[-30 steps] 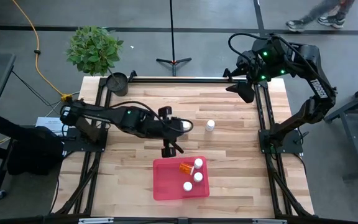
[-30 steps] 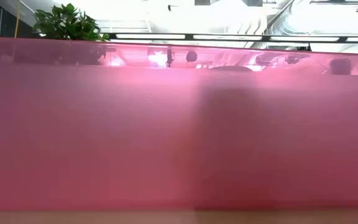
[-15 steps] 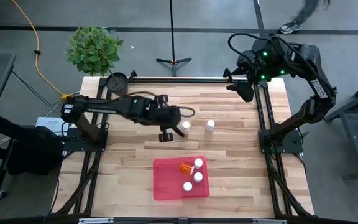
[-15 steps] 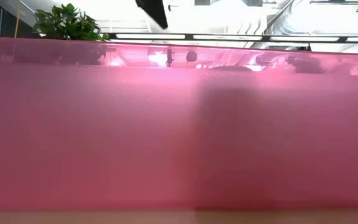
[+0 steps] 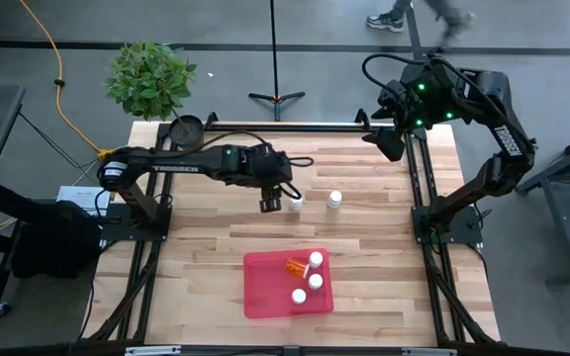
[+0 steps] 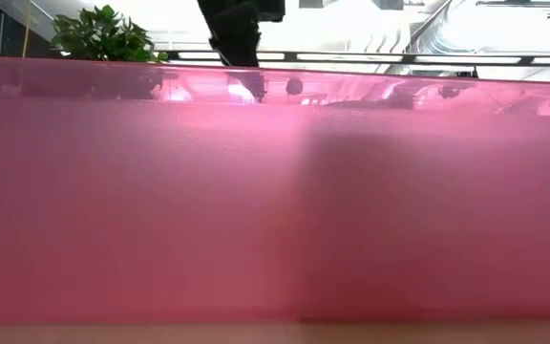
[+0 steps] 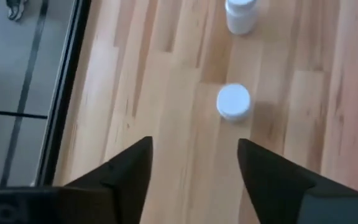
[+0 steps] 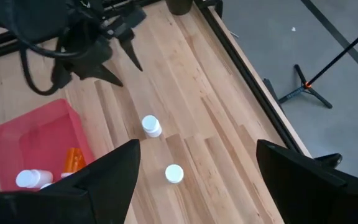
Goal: Pick and place pill bottles into a basket
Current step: Put the white medicine bottle into the red container
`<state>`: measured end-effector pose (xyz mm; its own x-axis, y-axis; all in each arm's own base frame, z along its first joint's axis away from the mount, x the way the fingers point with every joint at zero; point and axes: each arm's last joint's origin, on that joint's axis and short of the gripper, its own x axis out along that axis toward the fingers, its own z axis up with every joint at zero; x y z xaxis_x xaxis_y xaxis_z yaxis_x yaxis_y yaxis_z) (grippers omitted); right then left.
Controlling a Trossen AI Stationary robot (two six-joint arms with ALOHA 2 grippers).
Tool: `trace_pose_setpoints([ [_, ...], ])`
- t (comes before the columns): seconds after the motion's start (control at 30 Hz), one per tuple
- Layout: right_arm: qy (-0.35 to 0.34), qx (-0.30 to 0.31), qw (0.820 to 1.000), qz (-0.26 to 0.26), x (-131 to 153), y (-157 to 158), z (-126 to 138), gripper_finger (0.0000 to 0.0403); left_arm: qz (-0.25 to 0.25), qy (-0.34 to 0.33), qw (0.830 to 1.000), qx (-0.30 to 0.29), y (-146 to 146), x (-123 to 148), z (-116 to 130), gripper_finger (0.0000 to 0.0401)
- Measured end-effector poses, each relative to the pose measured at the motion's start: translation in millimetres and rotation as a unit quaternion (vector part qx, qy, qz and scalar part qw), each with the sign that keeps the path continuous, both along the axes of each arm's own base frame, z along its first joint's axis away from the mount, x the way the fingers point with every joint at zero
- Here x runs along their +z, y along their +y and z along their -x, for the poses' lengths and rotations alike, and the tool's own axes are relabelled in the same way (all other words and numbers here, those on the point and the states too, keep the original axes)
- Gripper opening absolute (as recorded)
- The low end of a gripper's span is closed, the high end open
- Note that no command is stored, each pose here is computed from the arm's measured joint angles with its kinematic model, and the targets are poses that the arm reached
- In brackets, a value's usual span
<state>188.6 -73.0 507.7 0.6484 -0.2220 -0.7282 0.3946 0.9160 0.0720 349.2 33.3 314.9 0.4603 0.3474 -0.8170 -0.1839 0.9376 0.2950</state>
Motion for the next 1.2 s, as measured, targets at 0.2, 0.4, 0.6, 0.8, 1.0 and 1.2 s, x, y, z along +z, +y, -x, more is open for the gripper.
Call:
trace_pose_setpoints([
  [0.2,0.001,0.004,1.000,0.003,0.0,0.1,0.0,0.0312,0.039,-0.042,0.998,0.007,14.9,-15.0,-13.4,0.0311],
  [0.4,0.002,0.004,1.000,0.005,0.0,0.0,0.0,0.0312,0.080,-0.020,0.997,0.010,27.7,-45.8,-31.1,0.0313],
  [0.6,0.003,0.008,1.000,0.007,-0.1,0.0,0.1,0.0312,0.114,0.015,0.993,0.016,36.3,-75.1,-41.5,0.0309],
  [0.8,0.004,0.011,1.000,0.010,-0.1,0.1,0.0,0.0312,0.153,0.014,0.988,0.004,38.1,-87.7,-48.2,0.0314],
  [1.0,0.005,0.014,1.000,0.012,-0.1,0.0,0.0,0.0312,0.170,-0.004,0.985,-0.008,37.4,-86.6,-51.5,0.0310],
  [1.2,0.006,0.018,1.000,0.016,0.0,0.1,0.0,0.0312,0.170,-0.003,0.985,-0.009,37.8,-90.6,-53.8,0.0312],
])
